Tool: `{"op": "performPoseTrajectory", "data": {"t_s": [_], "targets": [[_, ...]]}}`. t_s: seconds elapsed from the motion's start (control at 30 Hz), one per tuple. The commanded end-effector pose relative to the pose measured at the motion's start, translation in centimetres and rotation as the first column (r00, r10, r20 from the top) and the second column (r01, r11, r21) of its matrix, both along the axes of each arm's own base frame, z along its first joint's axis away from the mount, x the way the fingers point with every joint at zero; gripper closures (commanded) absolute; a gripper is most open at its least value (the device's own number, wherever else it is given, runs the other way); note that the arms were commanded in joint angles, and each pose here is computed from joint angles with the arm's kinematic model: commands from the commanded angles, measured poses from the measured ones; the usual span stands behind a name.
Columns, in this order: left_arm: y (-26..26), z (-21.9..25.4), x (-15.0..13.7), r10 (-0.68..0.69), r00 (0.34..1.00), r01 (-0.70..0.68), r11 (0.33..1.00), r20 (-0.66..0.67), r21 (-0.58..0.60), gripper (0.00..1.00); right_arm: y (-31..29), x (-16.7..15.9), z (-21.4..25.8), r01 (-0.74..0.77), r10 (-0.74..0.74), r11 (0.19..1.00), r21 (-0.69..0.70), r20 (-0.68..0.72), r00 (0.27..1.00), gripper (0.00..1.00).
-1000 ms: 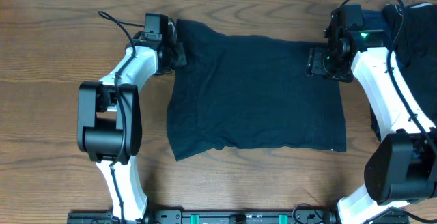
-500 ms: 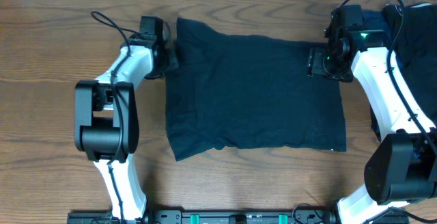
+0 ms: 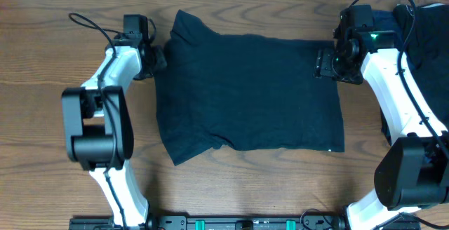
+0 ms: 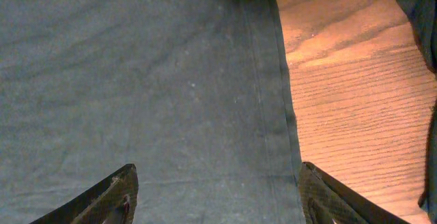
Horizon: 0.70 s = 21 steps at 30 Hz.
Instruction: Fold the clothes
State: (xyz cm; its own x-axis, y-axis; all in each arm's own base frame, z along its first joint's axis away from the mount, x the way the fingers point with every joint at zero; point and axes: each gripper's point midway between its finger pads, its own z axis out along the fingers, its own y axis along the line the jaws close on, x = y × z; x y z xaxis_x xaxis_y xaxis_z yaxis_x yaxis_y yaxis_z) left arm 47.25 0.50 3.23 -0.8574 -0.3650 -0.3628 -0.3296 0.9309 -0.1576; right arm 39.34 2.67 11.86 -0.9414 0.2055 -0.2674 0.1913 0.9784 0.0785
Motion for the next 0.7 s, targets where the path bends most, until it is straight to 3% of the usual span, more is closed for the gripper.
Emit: {"op": "performPoseTrajectory", "data": {"t_s": [0.0,0.1,0.13,0.17,0.3,0.47,0.67], "targets": [[0.3,8.4,0.6,0.008,0.986,-0.01,1.0,0.168,0.008,0.6,0.1,-0.1,-0.5,-0.011,0.011,1.0,-0.004,-0.012,1.0,0.27],[0.3,12.2,-1.2,0.05,0.979,-0.047,0.999,0.197,-0.018,0.63,0.0,-0.2,-0.5,-0.011,0.011,1.0,-0.004,-0.013,1.0,0.3],[0.2,13.1,-2.1,0.065,0.979,-0.061,0.998,0.191,-0.027,0.72,0.1,-0.2,-0.5,-0.011,0.011,1.0,-0.003,-0.017,1.0,0.34],[0.1,13.7,-3.1,0.079,0.981,-0.074,0.997,0.179,-0.037,0.93,0.2,-0.3,-0.5,-0.013,0.013,1.0,0.001,-0.021,1.0,0.44],[-1.7,14.4,-7.2,0.045,0.996,-0.037,0.994,0.073,-0.099,0.94,1.3,-0.9,-0.6,-0.034,0.036,0.999,0.041,-0.042,0.998,0.74],[-5.9,12.4,-14.0,-0.07,0.981,0.037,0.983,-0.179,-0.179,0.94,1.9,-0.9,-0.6,-0.049,0.051,0.998,0.05,-0.04,0.998,0.73],[-8.3,8.8,-21.4,-0.188,0.879,0.135,0.979,-0.439,-0.15,0.94,1.9,-0.9,-0.6,-0.05,0.052,0.998,0.049,-0.042,0.998,0.69]]}}
